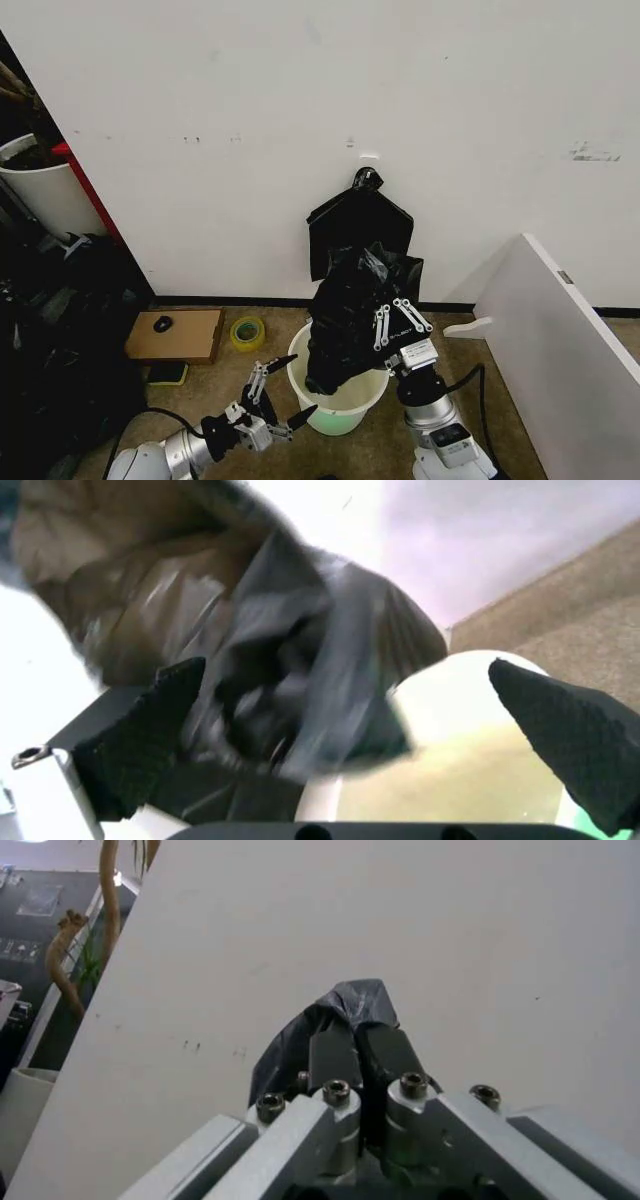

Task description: Place the garbage bag over the trash bin.

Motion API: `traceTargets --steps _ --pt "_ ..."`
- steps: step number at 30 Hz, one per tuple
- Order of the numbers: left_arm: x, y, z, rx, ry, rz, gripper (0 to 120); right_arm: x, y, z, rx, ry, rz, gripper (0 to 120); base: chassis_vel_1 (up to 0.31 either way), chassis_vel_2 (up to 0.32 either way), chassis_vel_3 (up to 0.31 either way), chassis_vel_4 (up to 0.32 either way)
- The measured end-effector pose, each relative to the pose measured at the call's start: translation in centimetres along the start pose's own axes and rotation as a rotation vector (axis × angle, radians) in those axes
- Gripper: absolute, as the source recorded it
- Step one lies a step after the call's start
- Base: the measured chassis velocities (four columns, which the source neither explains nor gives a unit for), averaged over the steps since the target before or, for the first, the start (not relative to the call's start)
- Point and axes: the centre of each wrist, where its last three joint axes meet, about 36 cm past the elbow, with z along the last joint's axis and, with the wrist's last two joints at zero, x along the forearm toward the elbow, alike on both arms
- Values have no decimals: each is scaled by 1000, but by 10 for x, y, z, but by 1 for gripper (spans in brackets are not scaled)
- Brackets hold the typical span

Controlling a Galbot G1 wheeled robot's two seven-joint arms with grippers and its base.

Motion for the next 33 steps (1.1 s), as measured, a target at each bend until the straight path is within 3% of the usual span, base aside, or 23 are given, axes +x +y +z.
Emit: traceTargets --steps 5,9,17,25,33 --pt "-11 10 4 -89 19 68 100 -1 0 -3 -2 -8 0 0 0 0 0 0" --pt "-13 9 11 -138 54 63 99 -2 0 -7 -6 -15 1 0 0 0 0 0" --pt "-19 -9 19 -102 56 -18 74 -2 2 -13 -11 -24 -5 0 0 0 0 0" --pt "-35 -29 20 -39 41 -175 44 0 7 -18 -15 -35 -18 0 0 0 0 0" --pt "-43 -27 23 -43 34 -235 16 5 10 -13 -13 -24 -25 0 0 0 0 0"
